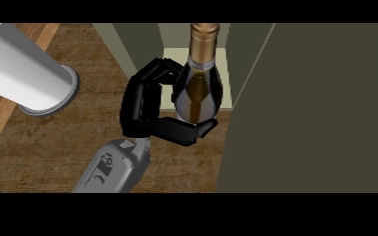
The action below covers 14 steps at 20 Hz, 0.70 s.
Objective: Pick up the wine, place it into the cabinet and close the cabinet
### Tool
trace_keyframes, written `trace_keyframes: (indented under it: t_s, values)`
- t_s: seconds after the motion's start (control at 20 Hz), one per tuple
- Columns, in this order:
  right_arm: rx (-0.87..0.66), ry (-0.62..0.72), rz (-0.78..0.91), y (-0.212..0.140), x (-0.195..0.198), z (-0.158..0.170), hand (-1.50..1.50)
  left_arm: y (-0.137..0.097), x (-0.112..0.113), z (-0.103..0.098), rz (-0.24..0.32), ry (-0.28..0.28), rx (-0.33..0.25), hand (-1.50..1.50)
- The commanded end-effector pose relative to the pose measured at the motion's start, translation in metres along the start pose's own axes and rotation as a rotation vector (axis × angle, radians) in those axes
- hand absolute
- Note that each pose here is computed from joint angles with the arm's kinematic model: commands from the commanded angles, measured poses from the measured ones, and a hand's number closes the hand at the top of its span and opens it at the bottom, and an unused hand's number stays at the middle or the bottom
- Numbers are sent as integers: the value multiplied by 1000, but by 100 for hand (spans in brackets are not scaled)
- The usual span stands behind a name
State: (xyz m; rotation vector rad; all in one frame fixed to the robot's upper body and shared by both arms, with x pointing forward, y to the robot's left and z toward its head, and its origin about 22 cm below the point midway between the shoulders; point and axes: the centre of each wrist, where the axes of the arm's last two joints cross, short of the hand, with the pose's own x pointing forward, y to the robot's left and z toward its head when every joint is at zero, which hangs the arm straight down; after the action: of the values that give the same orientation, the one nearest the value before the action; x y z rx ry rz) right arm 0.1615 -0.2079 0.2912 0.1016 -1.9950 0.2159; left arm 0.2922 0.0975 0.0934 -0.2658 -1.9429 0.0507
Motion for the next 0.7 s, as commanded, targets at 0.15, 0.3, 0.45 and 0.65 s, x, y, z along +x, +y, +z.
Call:
trace_keyframes:
  t_s: [0.15,0.3,0.45,0.65]
  values:
    - [82,0,-25,-3,8,25,-150,-17,21,-46,-22,30,57,150]
    - [79,-6,-51,-6,2,15,-150,-17,8,-55,-53,17,68,150]
    - [83,-7,-27,-8,6,24,-150,-25,6,-69,-56,23,82,150]
    - [84,6,-26,-5,1,28,-150,-13,-7,-53,-198,-21,52,150]
